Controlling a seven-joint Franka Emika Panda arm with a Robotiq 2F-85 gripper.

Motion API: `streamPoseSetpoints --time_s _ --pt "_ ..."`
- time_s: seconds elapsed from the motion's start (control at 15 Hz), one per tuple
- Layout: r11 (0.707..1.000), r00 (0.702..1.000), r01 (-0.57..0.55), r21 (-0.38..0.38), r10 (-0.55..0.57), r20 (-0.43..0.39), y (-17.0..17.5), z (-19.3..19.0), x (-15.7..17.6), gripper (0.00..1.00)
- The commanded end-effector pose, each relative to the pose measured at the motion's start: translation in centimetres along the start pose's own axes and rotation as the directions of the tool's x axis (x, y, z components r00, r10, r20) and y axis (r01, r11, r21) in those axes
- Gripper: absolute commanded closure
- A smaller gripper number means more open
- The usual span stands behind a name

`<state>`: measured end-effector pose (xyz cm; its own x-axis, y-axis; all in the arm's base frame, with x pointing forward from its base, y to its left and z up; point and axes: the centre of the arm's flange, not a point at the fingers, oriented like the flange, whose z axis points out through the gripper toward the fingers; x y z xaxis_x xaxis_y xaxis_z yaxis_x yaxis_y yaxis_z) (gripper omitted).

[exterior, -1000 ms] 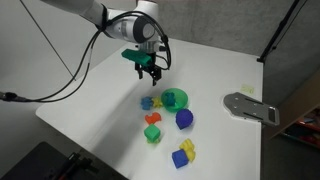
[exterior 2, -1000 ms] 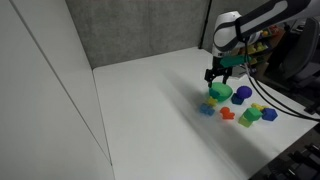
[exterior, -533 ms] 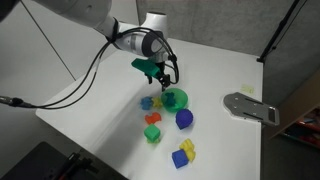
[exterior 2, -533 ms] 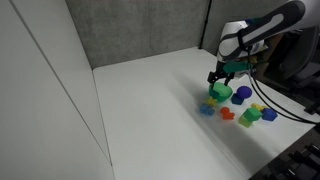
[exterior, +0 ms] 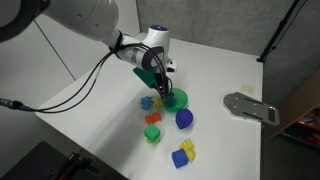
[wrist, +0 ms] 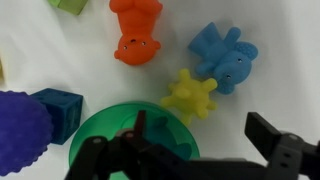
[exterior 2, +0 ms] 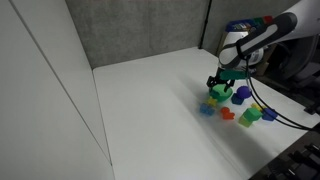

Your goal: Remove the blue toy from the bowl, then put the yellow toy in the bowl

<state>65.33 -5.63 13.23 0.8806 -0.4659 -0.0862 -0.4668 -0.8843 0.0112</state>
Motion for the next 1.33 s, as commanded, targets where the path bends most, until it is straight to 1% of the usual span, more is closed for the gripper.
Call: streamPoseSetpoints --time_s 0.0,0.33,0.73,1.0,1.27 --pt "0.993 0.993 -0.114 0.012 0.115 -0.03 -0.8 0.6 -1.2 0.0" --pt "0.975 0.974 -0.223 -0.015 0.222 -0.038 -1.9 2.6 -1.8 0.0" --pt "0.952 0.95 -0.305 -0.01 0.303 -0.076 -2.0 4.6 -1.4 0.0" --pt "0.944 0.941 -0.33 -0.017 0.328 -0.081 -1.5 5.8 -1.2 0.0" --pt "0.947 0.941 -0.321 0.009 0.32 -0.109 -1.7 6.7 -1.1 0.0"
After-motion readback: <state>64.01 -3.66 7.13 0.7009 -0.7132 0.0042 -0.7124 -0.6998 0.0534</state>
